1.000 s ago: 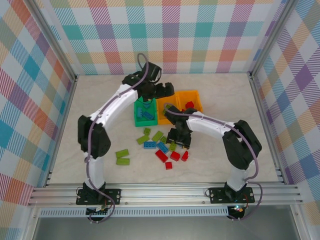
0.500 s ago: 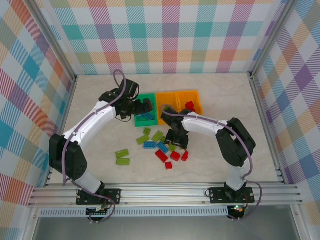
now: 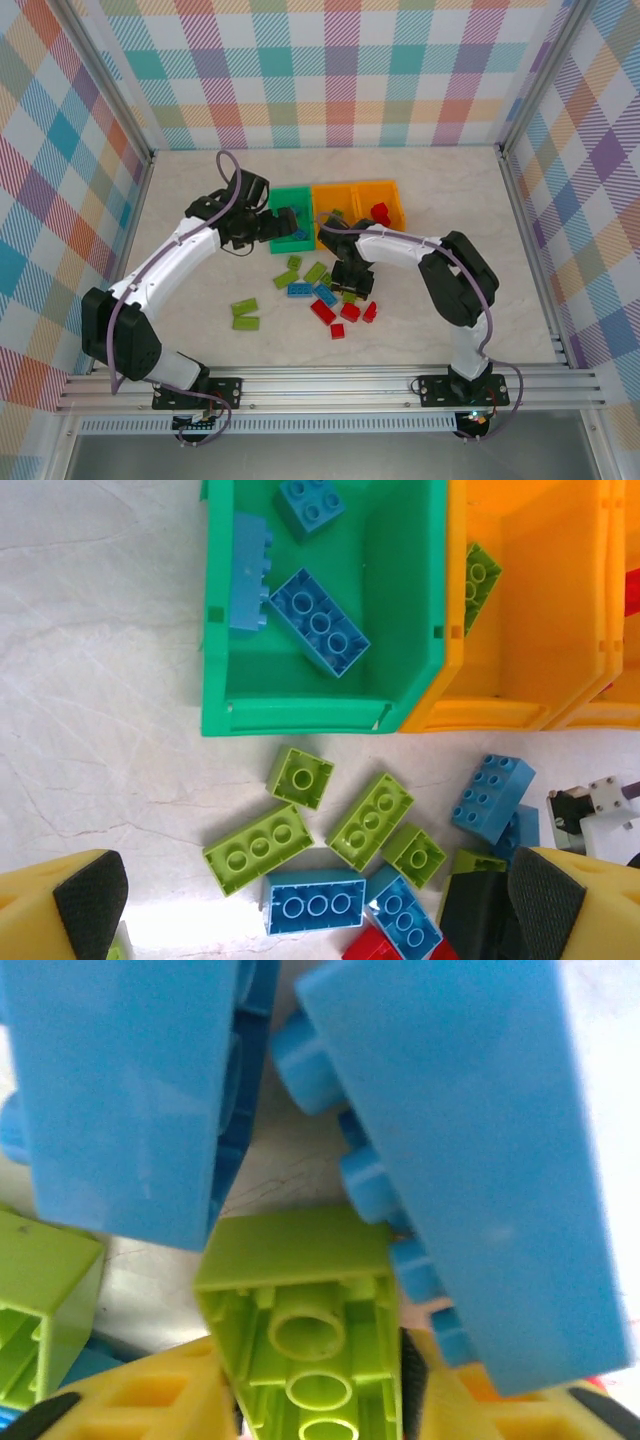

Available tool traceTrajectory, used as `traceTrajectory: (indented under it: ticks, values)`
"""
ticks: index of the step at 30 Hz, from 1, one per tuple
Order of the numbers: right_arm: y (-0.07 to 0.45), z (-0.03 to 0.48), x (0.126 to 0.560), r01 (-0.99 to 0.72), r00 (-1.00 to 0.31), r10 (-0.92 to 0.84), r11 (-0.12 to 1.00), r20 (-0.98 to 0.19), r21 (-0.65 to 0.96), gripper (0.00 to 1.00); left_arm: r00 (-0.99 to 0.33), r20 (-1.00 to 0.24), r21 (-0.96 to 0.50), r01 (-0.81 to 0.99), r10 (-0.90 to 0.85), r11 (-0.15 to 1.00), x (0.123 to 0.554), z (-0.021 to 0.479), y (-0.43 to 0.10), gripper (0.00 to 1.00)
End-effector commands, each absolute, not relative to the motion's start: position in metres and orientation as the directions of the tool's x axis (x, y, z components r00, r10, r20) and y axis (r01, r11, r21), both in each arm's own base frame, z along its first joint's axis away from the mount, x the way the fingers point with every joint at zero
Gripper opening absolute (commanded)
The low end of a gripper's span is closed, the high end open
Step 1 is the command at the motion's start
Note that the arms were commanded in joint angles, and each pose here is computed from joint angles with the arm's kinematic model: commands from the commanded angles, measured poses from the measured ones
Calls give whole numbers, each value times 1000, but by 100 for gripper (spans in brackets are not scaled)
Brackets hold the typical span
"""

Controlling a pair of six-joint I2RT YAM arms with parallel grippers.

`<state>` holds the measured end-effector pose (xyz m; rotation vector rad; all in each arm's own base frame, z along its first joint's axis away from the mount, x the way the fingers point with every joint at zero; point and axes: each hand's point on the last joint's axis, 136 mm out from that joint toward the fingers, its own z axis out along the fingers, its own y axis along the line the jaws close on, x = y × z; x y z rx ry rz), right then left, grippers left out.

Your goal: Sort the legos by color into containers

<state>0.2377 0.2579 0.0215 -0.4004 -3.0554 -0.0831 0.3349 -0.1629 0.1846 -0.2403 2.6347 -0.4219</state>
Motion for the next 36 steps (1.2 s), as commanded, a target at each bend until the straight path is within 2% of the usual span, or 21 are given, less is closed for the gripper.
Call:
traceTrajectory:
  ticks: [1,5,12,17,26,31,36]
  values:
    - [254,29,237,263,-964,262,964,46,23,37,-862,-437,-331,-113,-258,937,331,191,-150,100]
    - [253,51,241,262,-965,263,963,4,55,30,-862,-433,-324,-124,-264,938,325,186,-146,100]
    - [266,117,268,171,-976,188,975,-110,145,31,-874,-406,-299,-151,-269,942,312,168,-137,100]
    - [262,142,310,160,-967,195,965,-161,209,31,-893,-363,-265,-175,-266,948,293,144,-128,100]
    - [271,142,391,93,-977,146,946,-153,310,31,-912,-291,-216,-233,-290,948,251,108,-108,100]
    - [279,132,412,83,-986,121,954,-117,288,33,-916,-249,-182,-273,-313,945,227,94,-95,100]
    - [271,118,427,145,-979,179,948,-96,283,39,-874,-226,-138,-408,-430,902,199,90,-73,100]
